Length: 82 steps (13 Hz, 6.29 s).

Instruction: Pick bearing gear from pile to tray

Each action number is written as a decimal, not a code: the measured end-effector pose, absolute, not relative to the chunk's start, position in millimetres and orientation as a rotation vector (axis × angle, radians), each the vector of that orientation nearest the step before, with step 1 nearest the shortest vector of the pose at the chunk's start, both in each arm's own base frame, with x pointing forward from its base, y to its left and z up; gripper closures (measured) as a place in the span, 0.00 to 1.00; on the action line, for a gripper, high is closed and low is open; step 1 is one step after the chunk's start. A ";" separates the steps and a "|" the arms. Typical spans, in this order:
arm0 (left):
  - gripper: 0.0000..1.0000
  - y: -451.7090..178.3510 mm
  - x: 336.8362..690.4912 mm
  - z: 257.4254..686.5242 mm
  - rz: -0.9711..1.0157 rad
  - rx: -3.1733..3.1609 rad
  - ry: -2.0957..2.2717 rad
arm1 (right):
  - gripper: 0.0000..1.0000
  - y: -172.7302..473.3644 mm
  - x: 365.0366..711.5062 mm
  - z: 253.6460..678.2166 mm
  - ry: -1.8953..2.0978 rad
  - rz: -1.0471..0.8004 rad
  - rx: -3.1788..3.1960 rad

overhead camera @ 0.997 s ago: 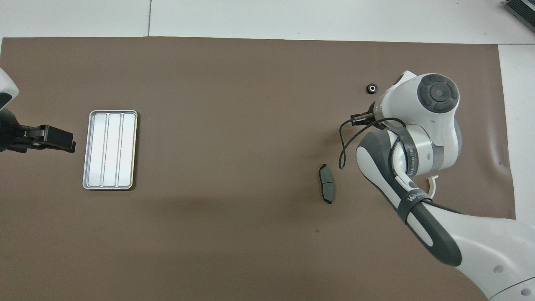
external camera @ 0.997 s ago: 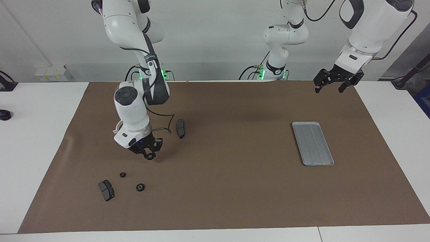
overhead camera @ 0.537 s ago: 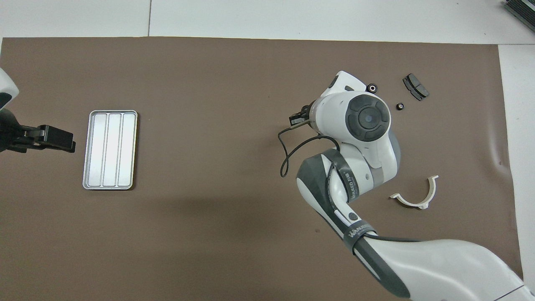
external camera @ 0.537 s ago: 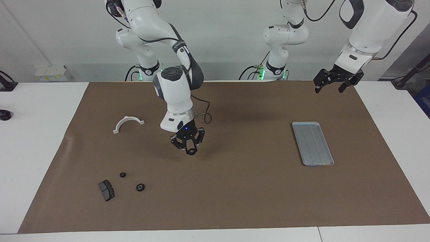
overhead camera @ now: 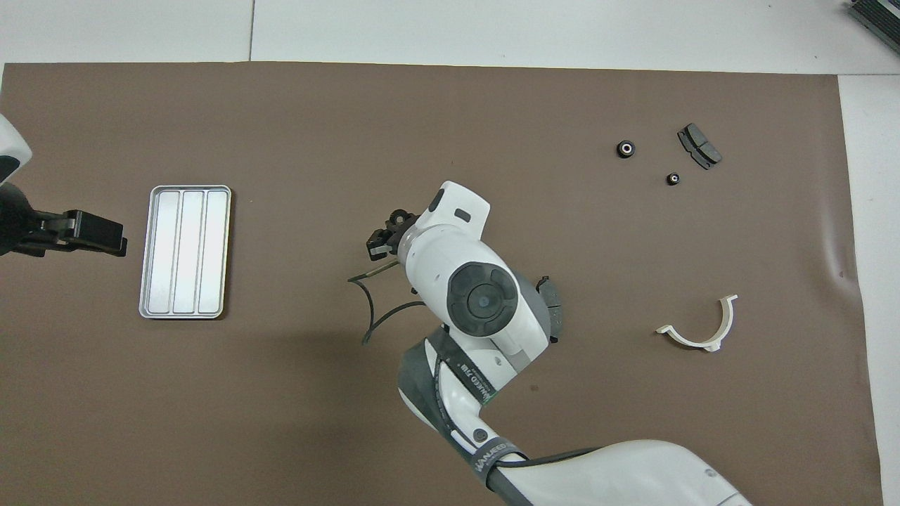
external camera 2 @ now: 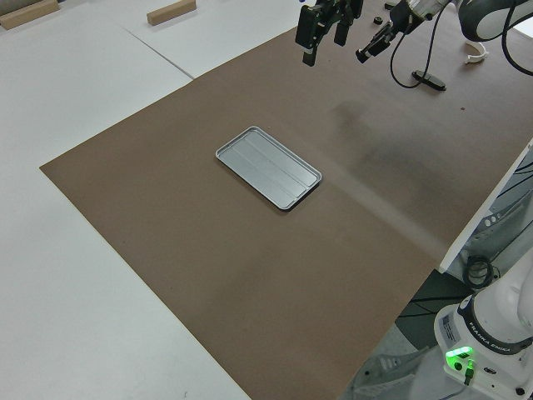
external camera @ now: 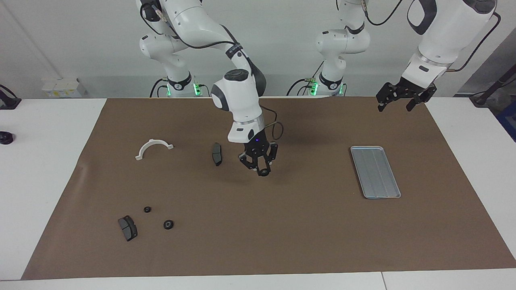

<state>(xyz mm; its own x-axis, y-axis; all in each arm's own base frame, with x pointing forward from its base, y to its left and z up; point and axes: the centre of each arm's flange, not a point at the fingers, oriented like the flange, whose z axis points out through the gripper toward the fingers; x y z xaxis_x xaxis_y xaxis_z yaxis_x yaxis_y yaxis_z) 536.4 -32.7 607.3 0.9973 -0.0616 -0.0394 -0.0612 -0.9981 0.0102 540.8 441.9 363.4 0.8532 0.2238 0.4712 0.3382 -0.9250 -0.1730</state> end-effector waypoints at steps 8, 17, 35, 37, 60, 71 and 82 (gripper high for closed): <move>0.00 -32.7 536.4 607.3 -0.062 3.130 -0.096 | 0.48 537.9 488.3 308.3 -0.319 -0.536 -2.761; 0.00 -55.4 552.2 554.5 0.113 3.120 0.082 | 0.09 448.1 571.7 328.8 -0.067 -0.462 -2.907; 0.43 -237.6 533.2 297.7 0.062 3.093 0.750 | 0.19 44.9 731.1 297.4 0.145 -0.672 -3.040; 0.43 -237.6 530.1 294.6 0.058 3.094 0.754 | 0.21 53.3 731.1 298.5 0.129 -0.673 -3.035; 0.66 -80.1 546.9 387.6 0.004 3.131 0.583 | 0.65 90.4 718.3 304.7 0.054 -0.488 -3.060; 0.66 -1.6 513.6 318.8 -0.029 3.088 0.590 | 0.65 407.6 615.0 343.7 -0.602 -0.648 -2.809; 0.00 -23.3 583.7 438.6 0.193 3.063 0.521 | 0.51 522.3 529.0 314.0 -0.565 -0.619 -2.698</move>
<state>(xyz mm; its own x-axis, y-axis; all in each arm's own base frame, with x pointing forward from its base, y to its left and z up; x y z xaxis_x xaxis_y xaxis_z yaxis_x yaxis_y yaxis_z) 583.7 -23.3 438.6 0.9364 0.3309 0.1172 0.3274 -0.9436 0.0485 529.0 522.3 314.0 0.8285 0.3041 0.4703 0.4405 -0.8724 -0.2119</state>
